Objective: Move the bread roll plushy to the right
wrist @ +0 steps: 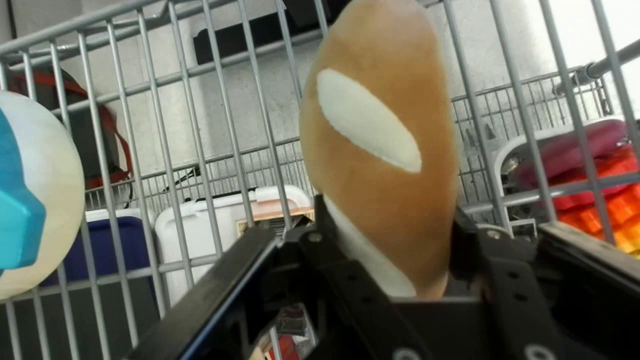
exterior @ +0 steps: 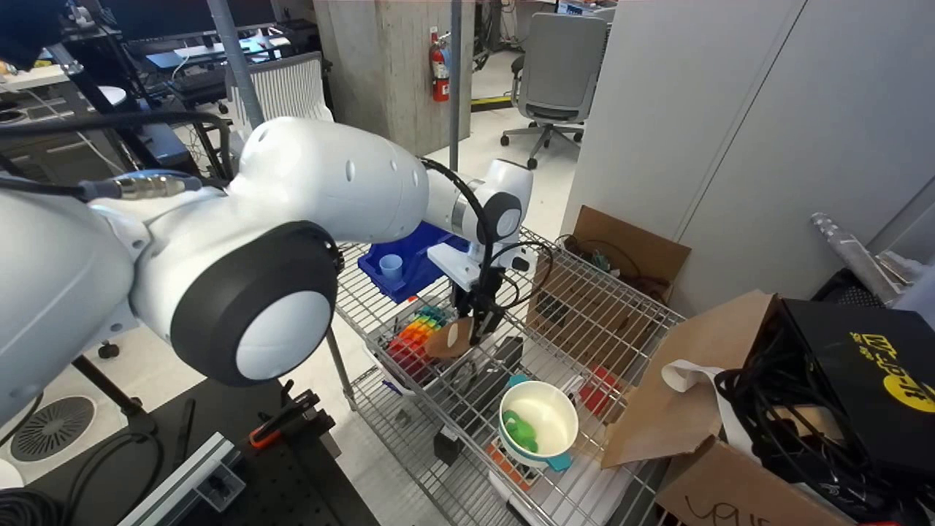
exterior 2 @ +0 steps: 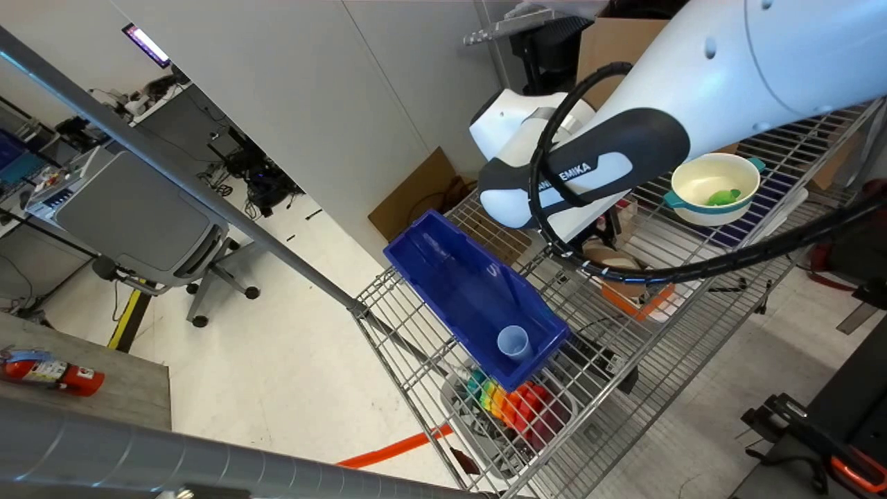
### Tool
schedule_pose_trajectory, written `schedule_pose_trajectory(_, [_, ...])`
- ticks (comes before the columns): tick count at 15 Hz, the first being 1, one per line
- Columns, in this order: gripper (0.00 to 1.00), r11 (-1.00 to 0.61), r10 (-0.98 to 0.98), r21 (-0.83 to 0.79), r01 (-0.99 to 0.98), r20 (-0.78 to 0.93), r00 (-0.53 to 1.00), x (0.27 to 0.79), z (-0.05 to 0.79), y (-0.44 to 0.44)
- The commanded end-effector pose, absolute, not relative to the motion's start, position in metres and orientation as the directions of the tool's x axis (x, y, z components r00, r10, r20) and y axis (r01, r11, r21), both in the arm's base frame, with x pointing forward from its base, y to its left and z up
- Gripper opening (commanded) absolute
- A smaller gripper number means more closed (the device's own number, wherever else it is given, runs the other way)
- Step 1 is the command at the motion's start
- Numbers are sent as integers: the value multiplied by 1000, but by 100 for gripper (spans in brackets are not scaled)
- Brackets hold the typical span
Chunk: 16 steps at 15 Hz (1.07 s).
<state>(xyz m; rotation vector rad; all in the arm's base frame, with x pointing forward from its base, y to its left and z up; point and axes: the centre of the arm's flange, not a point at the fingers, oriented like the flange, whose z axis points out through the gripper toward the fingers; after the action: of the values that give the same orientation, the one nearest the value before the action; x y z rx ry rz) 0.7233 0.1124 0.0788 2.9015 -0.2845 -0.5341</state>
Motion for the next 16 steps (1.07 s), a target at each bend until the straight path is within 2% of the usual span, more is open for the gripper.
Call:
schedule_pose_trajectory(1, [21,-961,-252,187,-204,-283,926,776,81,119])
schedule_pose_trajectory(4, [2,-954,-291,138,-266,-207,934,793,134,107])
schedule_pose_trajectory(10, [3,-892,-439,84,-443,63,896,868,191,64])
schedule_pose_trajectory(16, [3,-744,-596,167,-647,270,756,885,174,16])
